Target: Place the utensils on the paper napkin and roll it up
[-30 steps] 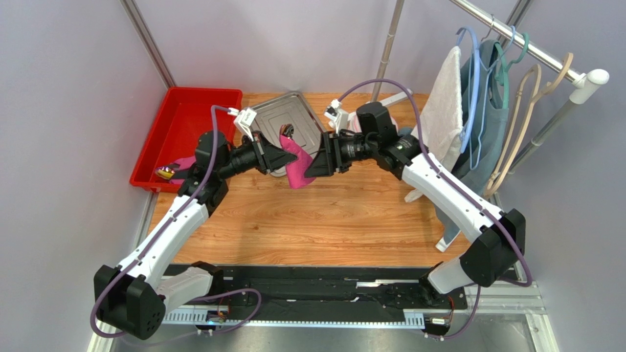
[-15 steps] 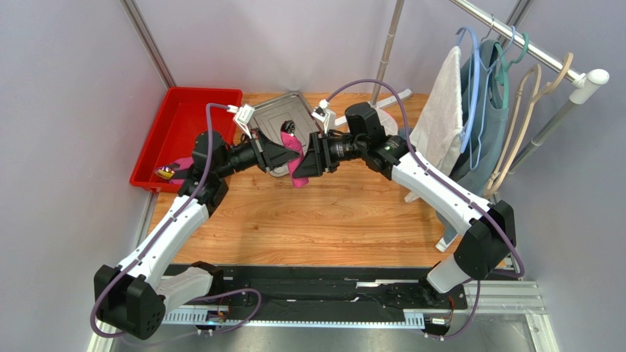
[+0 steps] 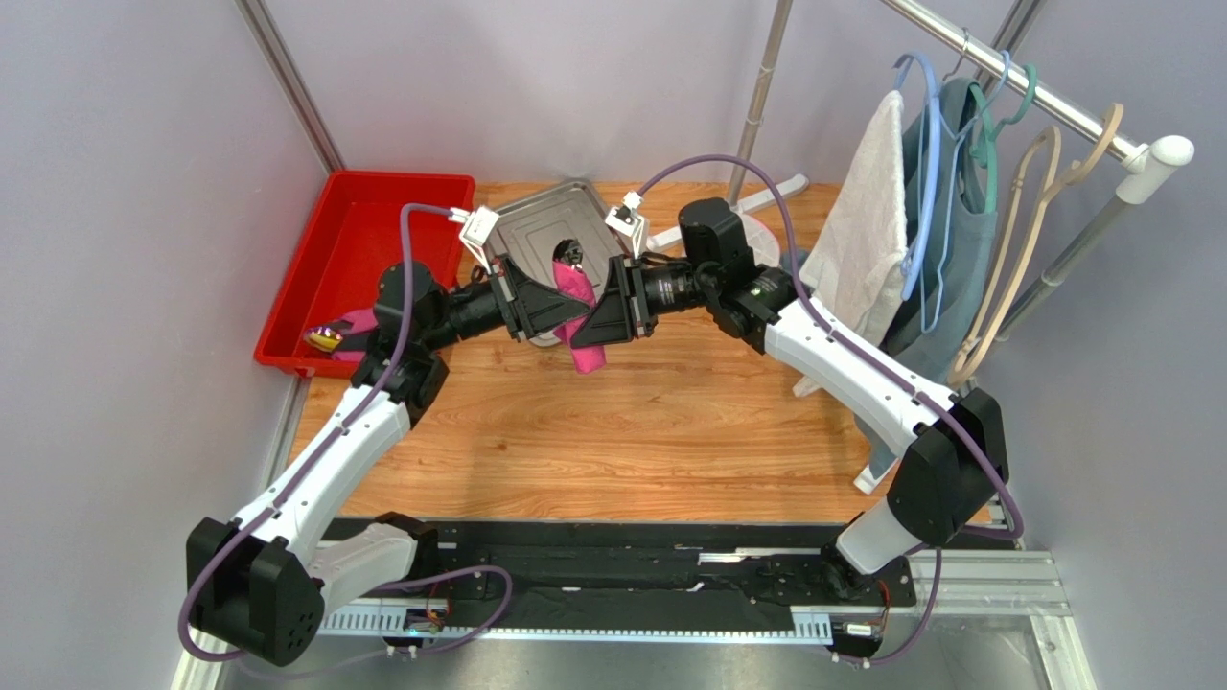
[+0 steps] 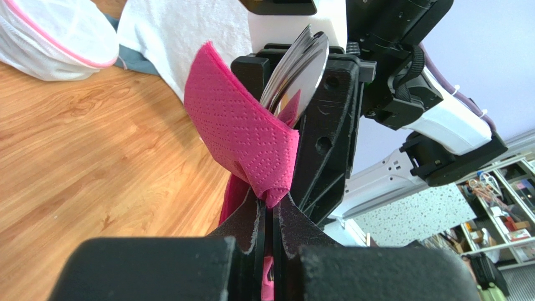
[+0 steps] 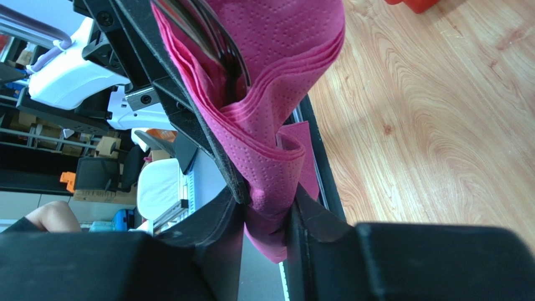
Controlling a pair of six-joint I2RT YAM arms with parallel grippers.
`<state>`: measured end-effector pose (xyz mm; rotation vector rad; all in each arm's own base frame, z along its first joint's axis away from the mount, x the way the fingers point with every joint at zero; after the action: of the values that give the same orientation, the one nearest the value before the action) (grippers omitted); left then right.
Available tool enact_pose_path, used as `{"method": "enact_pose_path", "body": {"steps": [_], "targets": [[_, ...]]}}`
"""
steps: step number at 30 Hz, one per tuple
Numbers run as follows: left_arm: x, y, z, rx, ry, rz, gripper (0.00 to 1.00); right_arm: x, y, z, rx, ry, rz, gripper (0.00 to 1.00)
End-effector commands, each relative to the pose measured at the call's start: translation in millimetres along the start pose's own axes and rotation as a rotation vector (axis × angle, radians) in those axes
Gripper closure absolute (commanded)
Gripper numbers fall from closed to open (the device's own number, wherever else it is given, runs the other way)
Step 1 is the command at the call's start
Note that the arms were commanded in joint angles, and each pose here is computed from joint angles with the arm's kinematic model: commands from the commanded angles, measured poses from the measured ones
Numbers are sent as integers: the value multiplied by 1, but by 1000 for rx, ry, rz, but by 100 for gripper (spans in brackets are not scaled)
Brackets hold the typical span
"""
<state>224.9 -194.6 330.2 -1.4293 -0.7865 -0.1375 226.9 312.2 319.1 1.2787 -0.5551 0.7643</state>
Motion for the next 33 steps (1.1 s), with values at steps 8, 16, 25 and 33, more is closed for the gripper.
{"method": "enact_pose_path", "body": {"steps": [8,16,25,33], "targets": [[3,-20,5,-77,-19,-81,100,7,9,-1,36,-34,33,100],[1,-2,26,69,-74,-89,35,15,10,8,-42,-36,92,100],[-8,8,28,33,-18,-37,27,22,17,9,-11,-42,109,100],[-7,7,25,-11,-18,12,51,26,19,7,8,-48,111,100]]}}
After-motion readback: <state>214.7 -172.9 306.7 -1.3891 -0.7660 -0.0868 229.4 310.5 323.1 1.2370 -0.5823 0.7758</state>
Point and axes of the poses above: each gripper's point midway between its finger pads, its own z axis back along the fingers, its own y axis along the line the jaws close on, x = y × z, the point moved 6 cm from there along z, back along the fingers, and after that the axes turned 10 degrees about z, right-handed, at the moved point
